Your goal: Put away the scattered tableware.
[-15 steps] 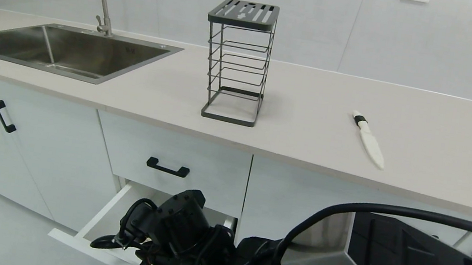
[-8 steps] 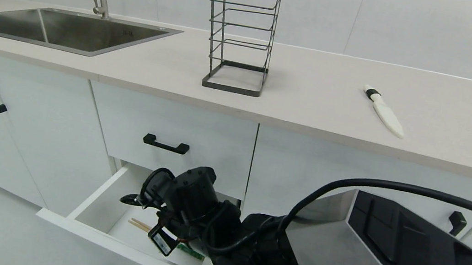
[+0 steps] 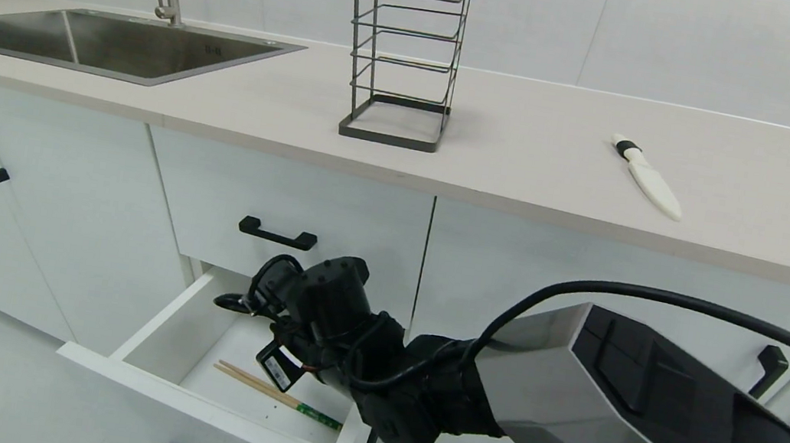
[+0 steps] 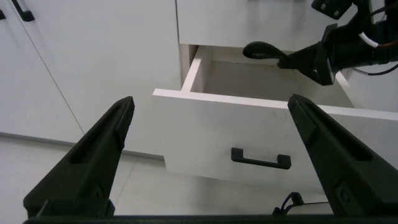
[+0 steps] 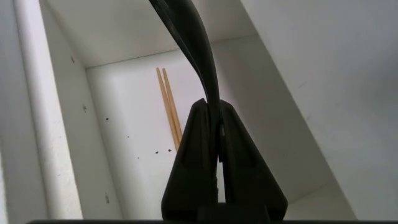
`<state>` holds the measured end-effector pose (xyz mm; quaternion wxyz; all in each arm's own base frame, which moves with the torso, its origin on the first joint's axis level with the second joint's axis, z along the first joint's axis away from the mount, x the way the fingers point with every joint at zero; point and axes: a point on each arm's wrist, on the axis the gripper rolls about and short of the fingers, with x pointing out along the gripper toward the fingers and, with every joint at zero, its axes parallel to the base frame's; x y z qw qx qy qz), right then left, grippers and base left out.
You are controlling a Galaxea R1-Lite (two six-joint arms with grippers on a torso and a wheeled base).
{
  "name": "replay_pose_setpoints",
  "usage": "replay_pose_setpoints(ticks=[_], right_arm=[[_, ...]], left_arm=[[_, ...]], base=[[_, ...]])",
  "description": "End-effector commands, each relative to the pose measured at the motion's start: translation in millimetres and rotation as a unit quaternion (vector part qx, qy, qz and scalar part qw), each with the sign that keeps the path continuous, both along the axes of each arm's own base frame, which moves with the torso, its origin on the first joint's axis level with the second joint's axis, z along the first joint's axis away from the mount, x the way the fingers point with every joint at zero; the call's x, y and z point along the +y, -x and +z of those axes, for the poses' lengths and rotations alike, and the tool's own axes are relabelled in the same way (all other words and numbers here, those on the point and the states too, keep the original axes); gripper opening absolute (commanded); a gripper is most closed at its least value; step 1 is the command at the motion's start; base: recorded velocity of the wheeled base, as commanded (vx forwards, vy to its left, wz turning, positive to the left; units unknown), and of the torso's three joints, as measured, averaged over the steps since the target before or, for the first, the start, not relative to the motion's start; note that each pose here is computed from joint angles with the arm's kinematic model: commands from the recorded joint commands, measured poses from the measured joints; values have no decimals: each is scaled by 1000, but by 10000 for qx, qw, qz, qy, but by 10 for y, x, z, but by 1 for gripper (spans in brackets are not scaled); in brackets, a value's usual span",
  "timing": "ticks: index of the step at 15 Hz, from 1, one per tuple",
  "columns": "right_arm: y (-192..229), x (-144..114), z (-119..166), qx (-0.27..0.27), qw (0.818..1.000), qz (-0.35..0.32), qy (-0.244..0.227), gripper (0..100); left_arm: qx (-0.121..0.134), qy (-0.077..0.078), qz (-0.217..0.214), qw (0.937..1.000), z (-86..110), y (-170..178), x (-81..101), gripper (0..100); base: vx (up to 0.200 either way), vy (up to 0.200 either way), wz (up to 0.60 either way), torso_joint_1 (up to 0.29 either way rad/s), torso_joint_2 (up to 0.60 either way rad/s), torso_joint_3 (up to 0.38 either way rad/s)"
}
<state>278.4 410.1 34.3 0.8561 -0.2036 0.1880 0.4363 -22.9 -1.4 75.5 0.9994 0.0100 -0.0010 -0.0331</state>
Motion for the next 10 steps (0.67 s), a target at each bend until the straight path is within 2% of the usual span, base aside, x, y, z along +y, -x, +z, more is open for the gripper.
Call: replay_pose_setpoints(ticks=[1,10], right_arm=[[-59,-2,-233,119,9998,-39,168,0],[-152,48,-630,347,9990,-9,276,0]], left_arm=[[6,0,1,10000,0,-1,0,100],[6,0,9,10000,0,-1,0,100]], base=[[0,0,0,0,0,0],[0,0,0,0,0,0]])
